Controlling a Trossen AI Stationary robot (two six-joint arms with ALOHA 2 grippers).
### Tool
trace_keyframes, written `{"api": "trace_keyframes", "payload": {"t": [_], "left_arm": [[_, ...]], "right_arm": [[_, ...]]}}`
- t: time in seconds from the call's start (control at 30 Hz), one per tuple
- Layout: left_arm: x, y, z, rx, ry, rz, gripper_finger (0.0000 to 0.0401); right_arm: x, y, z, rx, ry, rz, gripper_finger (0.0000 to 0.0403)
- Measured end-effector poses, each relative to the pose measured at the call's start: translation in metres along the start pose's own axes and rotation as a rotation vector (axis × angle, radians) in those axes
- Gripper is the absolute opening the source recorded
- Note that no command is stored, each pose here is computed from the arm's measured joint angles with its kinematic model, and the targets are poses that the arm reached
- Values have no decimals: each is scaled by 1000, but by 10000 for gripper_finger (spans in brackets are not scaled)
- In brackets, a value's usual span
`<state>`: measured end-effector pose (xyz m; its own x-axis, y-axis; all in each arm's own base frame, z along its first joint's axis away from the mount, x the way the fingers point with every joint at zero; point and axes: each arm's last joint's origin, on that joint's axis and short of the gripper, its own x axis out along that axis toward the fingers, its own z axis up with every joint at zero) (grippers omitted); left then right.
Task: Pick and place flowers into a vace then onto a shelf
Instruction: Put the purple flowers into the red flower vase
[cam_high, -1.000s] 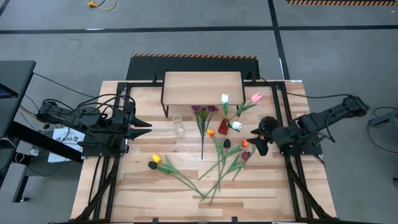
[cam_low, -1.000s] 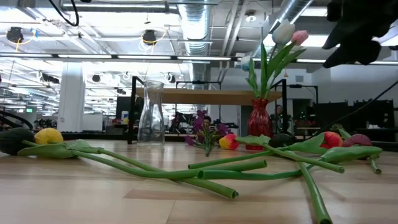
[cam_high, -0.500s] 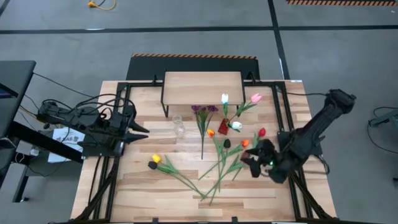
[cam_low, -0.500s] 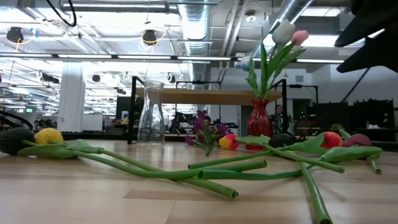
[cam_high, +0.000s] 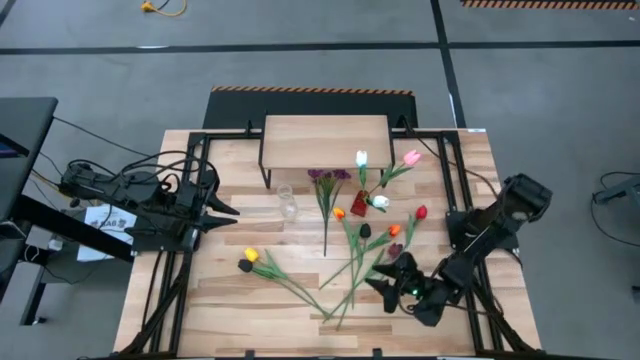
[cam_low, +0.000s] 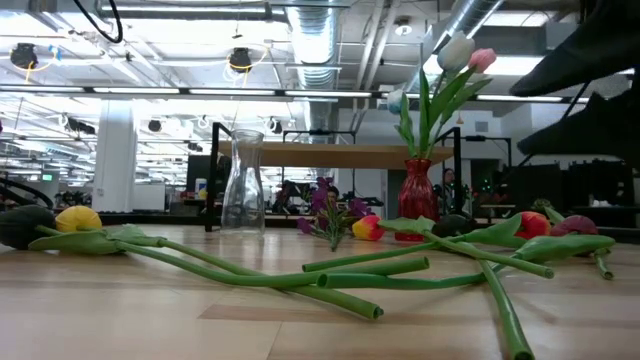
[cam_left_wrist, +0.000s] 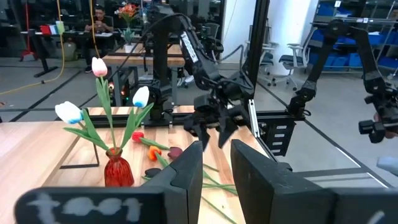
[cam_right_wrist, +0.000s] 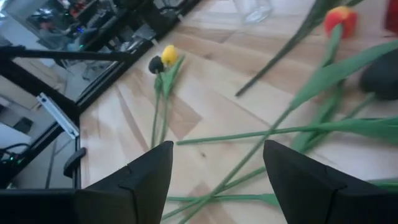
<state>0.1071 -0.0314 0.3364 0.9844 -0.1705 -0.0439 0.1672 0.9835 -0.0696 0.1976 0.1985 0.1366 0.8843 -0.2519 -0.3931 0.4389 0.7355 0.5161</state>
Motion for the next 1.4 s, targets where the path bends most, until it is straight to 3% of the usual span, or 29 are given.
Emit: {"api": "trace_keyframes", "payload": {"t": [0.2,0.4,0.67,0.97,1.4], "left_arm": [[3,-1,-3,-35,35,-16,73],[22,-8,-18,-48,156,-138,73],[61,-18,-43,65,349,-183,73],[111,-20,-74,115,450,0,73],[179,-22,-125,117,384,267,73]], "right_arm": [[14,1,-14,-48,-56,14,244],[19,-1,-13,-110,-96,-10,244],[19,0,-10,-157,-107,-16,244],[19,0,-10,-177,-104,-18,244],[19,-1,-10,-231,-101,-22,244]]}}
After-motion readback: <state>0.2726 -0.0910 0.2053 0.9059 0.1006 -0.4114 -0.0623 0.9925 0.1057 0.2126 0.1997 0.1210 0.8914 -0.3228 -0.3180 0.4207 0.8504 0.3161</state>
